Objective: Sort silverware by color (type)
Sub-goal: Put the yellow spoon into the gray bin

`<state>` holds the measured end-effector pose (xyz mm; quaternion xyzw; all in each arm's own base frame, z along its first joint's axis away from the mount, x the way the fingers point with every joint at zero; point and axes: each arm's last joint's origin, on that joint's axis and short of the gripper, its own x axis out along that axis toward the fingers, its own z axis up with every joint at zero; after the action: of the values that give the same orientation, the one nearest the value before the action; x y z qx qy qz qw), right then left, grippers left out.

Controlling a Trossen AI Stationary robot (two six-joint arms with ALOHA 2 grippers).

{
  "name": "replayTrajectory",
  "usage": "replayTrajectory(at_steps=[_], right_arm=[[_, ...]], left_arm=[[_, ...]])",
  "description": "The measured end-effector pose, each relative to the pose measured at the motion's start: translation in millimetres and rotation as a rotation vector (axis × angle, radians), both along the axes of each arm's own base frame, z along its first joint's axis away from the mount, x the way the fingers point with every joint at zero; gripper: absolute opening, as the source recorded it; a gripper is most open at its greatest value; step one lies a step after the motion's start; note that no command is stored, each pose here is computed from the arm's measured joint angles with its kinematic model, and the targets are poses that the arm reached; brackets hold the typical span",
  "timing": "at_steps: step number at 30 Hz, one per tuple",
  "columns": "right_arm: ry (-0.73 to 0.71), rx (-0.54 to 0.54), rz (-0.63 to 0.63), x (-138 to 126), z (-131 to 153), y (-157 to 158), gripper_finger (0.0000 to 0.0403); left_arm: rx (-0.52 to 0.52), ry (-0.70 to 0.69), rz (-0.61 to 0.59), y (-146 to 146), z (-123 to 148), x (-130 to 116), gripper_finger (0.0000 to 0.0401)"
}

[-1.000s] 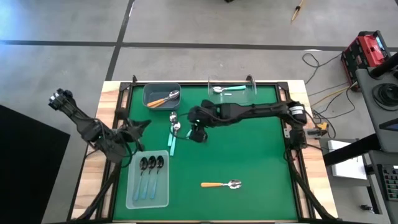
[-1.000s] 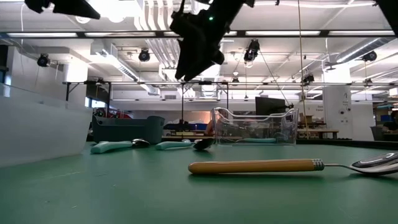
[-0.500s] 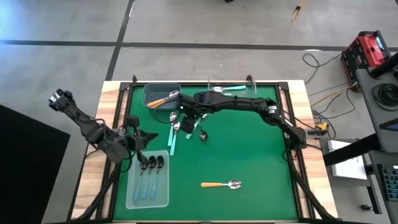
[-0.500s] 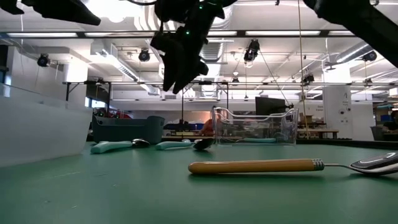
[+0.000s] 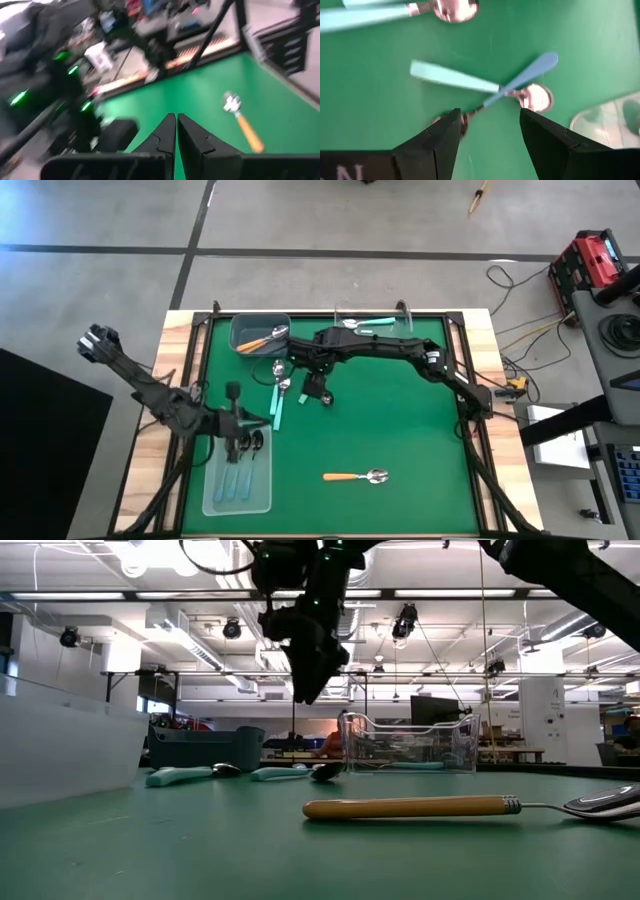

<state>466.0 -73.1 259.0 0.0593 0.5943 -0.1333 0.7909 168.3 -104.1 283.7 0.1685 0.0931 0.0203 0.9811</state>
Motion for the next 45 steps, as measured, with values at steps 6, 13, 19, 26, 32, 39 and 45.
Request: replayTrajectory(at_steps=[6,13,19,26,32,39,45], right_arm=[[0.068,0.016,-0.023,-5,-8,1,0.0195],[0.125,0.042,-0.070,-8,-28,3,0.0196],[0.180,0.054,-0.094,-12,-45,11,0.0196],[0.158,0.051,-0.083,-8,-47,23,0.0196],[0.075,0.042,-0.060,0,-46,27,0.0196],[0.058,0.034,-0.037,2,-46,27,0.0196],[0.090,0.036,-0.037,-1,-48,27,0.0196]], left_arm=[[-0.004,-0.119,-0.091,0,-27,20,0.0000],[0.001,-0.131,0.024,28,-29,29,0.0000],[0.004,-0.145,0.024,51,-7,17,0.0000],[-0.025,-0.162,0.033,60,-20,-1,0.0000],[-0.039,-0.203,0.044,65,-21,-13,0.0000],[-0.039,-0.210,0.070,67,-21,-16,0.0000],[-0.032,-0.207,0.122,68,-22,-16,0.0000]])
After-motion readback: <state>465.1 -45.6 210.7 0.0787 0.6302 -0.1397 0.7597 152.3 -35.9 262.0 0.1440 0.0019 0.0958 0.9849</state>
